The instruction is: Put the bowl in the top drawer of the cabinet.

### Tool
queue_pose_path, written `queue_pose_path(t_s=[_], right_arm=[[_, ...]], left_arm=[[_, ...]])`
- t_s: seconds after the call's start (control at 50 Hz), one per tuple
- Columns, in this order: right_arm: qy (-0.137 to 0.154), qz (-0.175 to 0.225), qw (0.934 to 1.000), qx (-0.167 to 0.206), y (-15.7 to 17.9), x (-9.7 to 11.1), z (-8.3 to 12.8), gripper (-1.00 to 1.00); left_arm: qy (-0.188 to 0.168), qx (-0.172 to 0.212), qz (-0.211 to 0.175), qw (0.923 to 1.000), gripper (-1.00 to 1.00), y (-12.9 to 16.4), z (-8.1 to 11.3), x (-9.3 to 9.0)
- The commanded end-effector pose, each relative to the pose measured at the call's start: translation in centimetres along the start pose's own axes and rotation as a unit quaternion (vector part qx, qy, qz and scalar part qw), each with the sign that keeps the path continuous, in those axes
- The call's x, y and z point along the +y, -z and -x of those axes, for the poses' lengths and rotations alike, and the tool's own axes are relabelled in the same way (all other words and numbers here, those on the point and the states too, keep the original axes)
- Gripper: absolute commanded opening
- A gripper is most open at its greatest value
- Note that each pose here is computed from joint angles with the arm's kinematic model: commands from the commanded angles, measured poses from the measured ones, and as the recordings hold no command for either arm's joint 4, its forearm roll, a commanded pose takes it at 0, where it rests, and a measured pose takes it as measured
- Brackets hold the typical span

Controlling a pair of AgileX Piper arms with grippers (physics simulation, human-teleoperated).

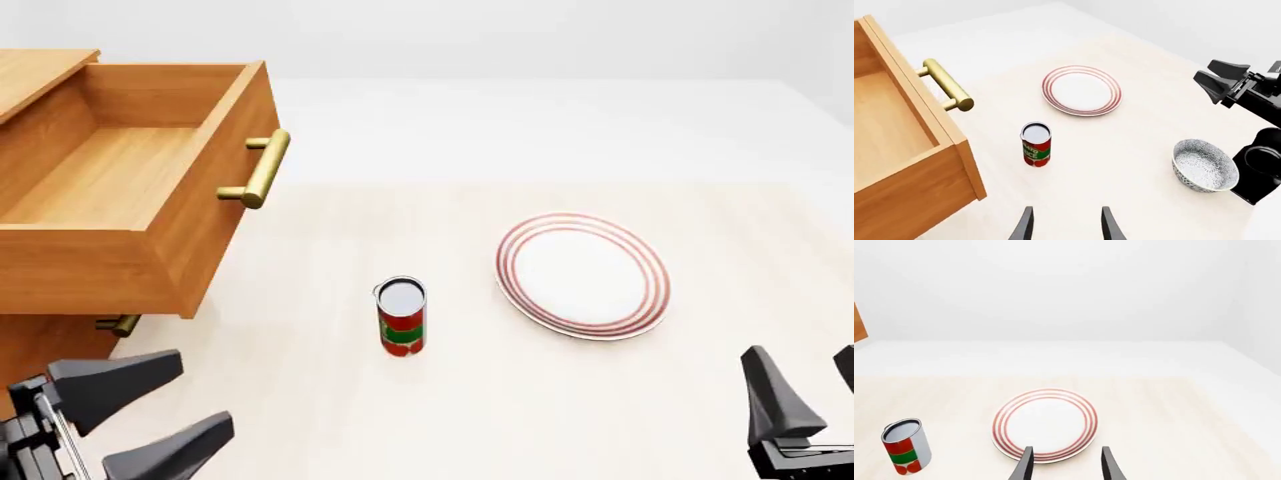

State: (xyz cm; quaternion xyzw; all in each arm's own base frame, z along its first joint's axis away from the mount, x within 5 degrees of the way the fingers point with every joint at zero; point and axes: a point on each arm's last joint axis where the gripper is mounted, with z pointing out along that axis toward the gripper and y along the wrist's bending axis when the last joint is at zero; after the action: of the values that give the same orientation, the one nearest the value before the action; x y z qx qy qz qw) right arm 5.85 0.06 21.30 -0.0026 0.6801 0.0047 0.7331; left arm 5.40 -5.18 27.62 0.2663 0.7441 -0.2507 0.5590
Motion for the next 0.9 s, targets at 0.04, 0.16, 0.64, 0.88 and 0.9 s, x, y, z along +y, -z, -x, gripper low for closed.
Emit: queue_pose_path(t_s=[0.04,0.16,0.64,0.88,0.9], right_arm=[[0.000,-0.001,1.0000,-0.002,0.0,0.0,0.1,1.00],[0.000,-0.001,1.0000,-0.002,0.0,0.0,0.1,1.00],[0.000,-0.001,1.0000,-0.002,0.0,0.0,0.0,1.00],[0.000,-0.001,1.0000,-0.002,0.0,0.0,0.1,1.00],[0.000,-0.001,1.0000,-0.002,0.0,0.0,0.1,1.00]], left_arm=[[-0.007,0.017,-0.018,0.9997,1.00,-1.7,0.3,-0.4],[-0.003,0.026,-0.036,0.9990,1.00,-2.7,0.8,-0.9],[0.022,0.052,-0.105,0.9929,1.00,-6.8,1.6,-3.6],[0.034,0.068,-0.124,0.9893,1.00,-8.5,1.8,-4.8],[0.036,0.069,-0.126,0.9889,1.00,-8.7,1.9,-5.0]])
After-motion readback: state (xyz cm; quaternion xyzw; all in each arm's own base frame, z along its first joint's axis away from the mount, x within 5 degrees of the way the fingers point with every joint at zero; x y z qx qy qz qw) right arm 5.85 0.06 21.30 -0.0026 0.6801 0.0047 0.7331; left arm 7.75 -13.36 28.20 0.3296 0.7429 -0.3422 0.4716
